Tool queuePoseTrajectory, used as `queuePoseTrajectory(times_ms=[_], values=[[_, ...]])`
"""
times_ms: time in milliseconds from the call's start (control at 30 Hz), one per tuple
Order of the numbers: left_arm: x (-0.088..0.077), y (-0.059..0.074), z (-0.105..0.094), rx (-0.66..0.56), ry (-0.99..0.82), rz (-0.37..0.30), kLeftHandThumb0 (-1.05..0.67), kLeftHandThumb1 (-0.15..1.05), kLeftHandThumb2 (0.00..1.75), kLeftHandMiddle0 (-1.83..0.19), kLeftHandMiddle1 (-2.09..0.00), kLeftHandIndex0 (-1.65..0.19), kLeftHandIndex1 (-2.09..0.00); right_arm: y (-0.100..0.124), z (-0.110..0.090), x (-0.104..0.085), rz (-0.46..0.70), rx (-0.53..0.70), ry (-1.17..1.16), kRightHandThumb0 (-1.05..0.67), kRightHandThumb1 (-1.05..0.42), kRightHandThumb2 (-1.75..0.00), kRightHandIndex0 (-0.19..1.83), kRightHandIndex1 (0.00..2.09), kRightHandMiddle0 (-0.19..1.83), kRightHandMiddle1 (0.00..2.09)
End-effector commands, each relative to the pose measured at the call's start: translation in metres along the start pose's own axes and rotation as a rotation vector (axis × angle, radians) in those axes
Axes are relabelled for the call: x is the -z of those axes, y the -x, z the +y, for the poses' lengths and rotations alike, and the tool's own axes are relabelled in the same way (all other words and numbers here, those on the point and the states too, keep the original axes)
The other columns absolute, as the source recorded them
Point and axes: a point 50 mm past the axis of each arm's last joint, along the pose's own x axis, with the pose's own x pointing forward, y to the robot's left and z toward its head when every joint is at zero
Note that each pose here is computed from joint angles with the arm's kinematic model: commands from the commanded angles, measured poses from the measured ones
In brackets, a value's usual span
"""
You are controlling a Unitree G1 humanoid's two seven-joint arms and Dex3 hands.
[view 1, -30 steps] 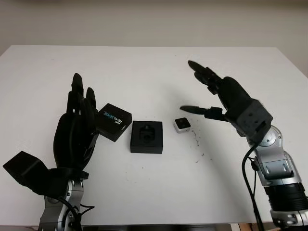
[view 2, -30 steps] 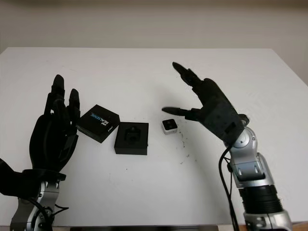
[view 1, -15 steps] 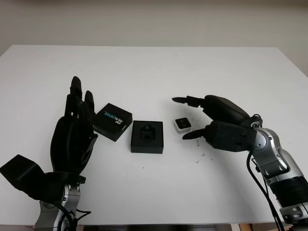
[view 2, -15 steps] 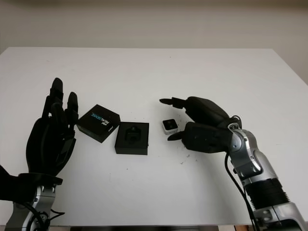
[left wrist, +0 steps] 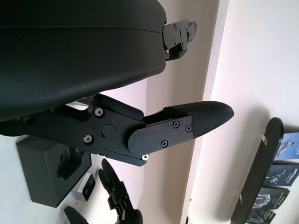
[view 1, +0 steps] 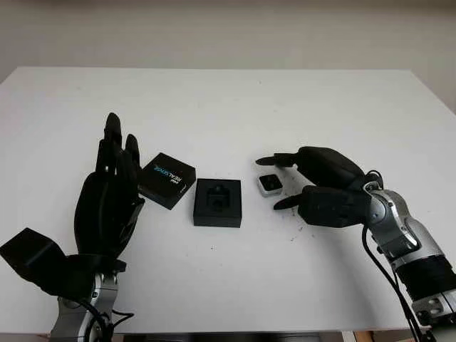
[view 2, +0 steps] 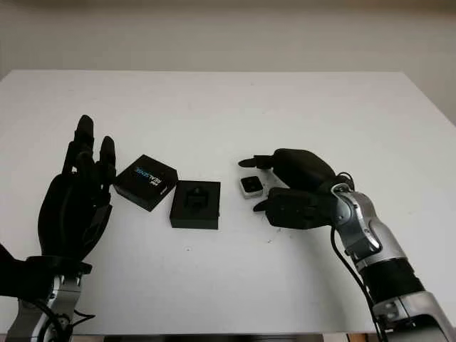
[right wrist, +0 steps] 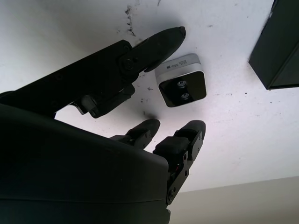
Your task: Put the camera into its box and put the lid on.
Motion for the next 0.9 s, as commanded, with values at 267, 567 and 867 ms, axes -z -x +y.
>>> queuePoseTrajectory(times_ms=[267, 567, 867], values=[[-0.0061, -0.0020, 0.0017, 0.011, -0.024, -0.023, -0.72, 1.05, 0.66, 0.19, 0.00, 0.19, 0.00, -0.0104, -0.0116, -0.0036, -0.024, 0.041, 0.022, -0.45, -0.81, -0.06, 0.19, 1.02, 0.48, 0.42], [-0.0078, -0.0023, 0.0035, -0.010, -0.013, -0.031, -0.71, 1.05, 0.64, 0.19, 0.00, 0.19, 0.00, -0.0122, -0.0114, -0.0044, -0.034, 0.012, 0.023, -0.44, -0.83, -0.06, 0.20, 1.07, 0.48, 0.51], [-0.0104, -0.0015, 0.0044, -0.023, -0.018, -0.039, -0.70, 1.05, 0.65, 0.19, 0.00, 0.19, 0.00, -0.0119, -0.0045, -0.0042, -0.064, -0.023, 0.059, -0.46, -0.81, -0.05, 0.15, 1.25, 0.44, 0.64]])
